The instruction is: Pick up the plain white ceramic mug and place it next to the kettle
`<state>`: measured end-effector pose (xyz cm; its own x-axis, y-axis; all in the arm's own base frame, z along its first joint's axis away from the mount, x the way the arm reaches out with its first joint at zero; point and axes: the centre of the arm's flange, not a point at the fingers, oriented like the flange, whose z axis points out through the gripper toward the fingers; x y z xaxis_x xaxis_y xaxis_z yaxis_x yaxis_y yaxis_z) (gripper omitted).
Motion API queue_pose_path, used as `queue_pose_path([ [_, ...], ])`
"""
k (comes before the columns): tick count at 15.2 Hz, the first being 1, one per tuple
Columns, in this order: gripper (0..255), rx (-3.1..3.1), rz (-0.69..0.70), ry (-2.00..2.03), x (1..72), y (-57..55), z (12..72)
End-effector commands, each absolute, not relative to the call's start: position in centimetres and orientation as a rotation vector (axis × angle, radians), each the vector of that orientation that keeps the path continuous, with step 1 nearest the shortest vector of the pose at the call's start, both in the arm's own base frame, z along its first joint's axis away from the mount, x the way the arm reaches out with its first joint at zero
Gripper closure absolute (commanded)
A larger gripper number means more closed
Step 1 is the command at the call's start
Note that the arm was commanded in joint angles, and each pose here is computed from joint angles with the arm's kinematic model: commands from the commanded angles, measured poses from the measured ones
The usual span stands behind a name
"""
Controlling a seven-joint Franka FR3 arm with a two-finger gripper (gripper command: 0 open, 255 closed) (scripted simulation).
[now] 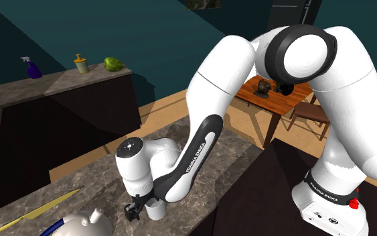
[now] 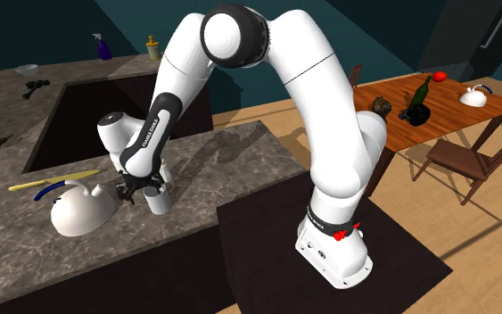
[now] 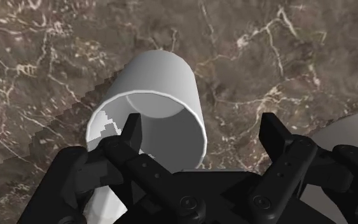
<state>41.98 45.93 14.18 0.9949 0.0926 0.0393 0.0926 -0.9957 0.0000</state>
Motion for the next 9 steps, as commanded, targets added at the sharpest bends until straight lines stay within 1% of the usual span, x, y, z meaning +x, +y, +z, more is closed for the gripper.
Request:
queue_pose_path([
  [1, 0, -3.136, -0.062, -0.146, 41.9, 45.9, 15.5],
  [4, 0, -3.136, -0.062, -0.146, 41.8, 45.9, 19.2],
  [9, 0, -3.136, -0.062, -0.146, 41.8, 45.9, 19.2],
])
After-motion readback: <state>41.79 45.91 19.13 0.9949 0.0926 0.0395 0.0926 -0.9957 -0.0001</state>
